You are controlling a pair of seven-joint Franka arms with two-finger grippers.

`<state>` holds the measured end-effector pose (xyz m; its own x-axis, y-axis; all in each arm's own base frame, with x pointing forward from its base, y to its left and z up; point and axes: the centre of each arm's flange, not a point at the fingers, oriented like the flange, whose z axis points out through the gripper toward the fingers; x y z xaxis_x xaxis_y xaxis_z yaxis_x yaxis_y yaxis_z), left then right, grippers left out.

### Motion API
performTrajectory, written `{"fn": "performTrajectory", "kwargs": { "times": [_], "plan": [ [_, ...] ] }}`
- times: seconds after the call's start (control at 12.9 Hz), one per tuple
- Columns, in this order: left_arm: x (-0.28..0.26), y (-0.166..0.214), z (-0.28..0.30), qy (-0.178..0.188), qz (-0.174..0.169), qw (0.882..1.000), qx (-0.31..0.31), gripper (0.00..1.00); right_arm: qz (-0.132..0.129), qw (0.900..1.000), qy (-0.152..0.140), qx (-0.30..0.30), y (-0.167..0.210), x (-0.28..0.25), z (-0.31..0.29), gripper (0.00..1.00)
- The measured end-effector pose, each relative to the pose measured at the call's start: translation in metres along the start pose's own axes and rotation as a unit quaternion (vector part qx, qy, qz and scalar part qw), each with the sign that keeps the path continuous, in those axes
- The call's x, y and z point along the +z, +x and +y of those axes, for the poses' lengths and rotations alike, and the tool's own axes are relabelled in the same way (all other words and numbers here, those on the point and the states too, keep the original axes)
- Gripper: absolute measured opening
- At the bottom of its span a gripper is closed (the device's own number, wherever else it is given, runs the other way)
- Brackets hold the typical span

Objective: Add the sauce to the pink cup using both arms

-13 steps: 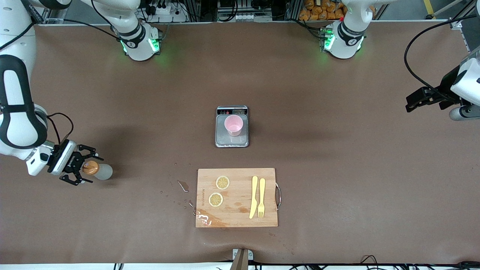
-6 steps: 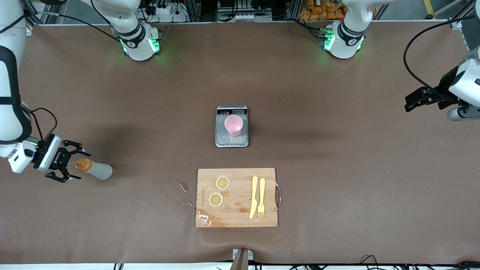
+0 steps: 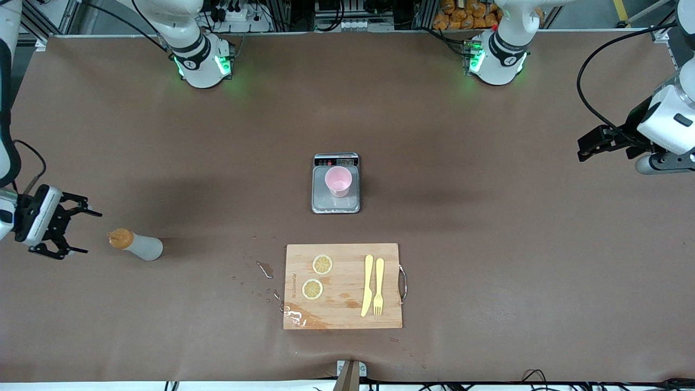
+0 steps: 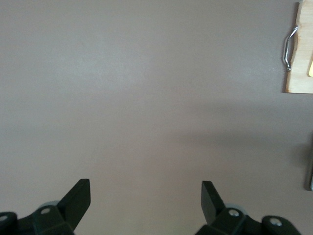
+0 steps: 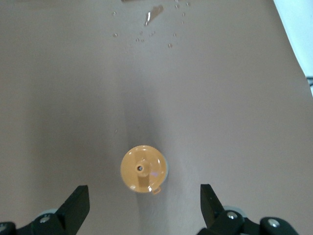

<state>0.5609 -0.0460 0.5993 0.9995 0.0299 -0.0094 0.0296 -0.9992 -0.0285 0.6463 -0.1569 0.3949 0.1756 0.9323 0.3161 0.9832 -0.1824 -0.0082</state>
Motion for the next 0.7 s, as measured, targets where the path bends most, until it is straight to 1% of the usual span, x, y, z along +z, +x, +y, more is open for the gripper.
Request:
{"fn": "performTrajectory", "kwargs": {
  "times": [0.08, 0.23, 0.31, 0.39, 0.47, 0.54, 0.62, 0.7],
  "plan": [
    [-0.001, -0.001, 0.0, 0.0, 0.001, 1.0, 0.0, 1.0, -0.028, 0.999, -0.003, 0.026, 0.019, -0.011, -0.002, 1.0],
    [-0.005, -0.003, -0.001, 0.0, 0.003, 1.0, -0.001, 1.0, -0.065, 0.994, -0.01, 0.093, 0.06, -0.028, -0.009, 1.0],
    [-0.007, -0.004, -0.001, 0.001, 0.004, 1.0, -0.001, 1.0, -0.08, 0.987, -0.013, 0.136, 0.077, -0.037, -0.015, 1.0],
    [-0.008, -0.005, -0.001, 0.001, 0.004, 1.0, -0.001, 1.0, -0.092, 0.978, -0.018, 0.185, 0.089, -0.047, -0.021, 1.0],
    [-0.008, -0.005, -0.001, 0.001, 0.004, 1.0, -0.001, 1.0, -0.099, 0.965, -0.022, 0.241, 0.098, -0.059, -0.029, 1.0],
    [-0.008, -0.005, -0.001, 0.001, 0.004, 1.0, -0.001, 1.0, -0.104, 0.947, -0.022, 0.305, 0.106, -0.07, -0.037, 1.0],
    [-0.008, -0.005, -0.001, 0.001, 0.004, 1.0, -0.001, 1.0, -0.109, 0.924, -0.023, 0.366, 0.113, -0.08, -0.046, 1.0],
    [-0.008, -0.005, -0.001, 0.001, 0.004, 1.0, -0.001, 1.0, -0.117, 0.899, -0.03, 0.422, 0.12, -0.089, -0.054, 1.0]
  ]
}}
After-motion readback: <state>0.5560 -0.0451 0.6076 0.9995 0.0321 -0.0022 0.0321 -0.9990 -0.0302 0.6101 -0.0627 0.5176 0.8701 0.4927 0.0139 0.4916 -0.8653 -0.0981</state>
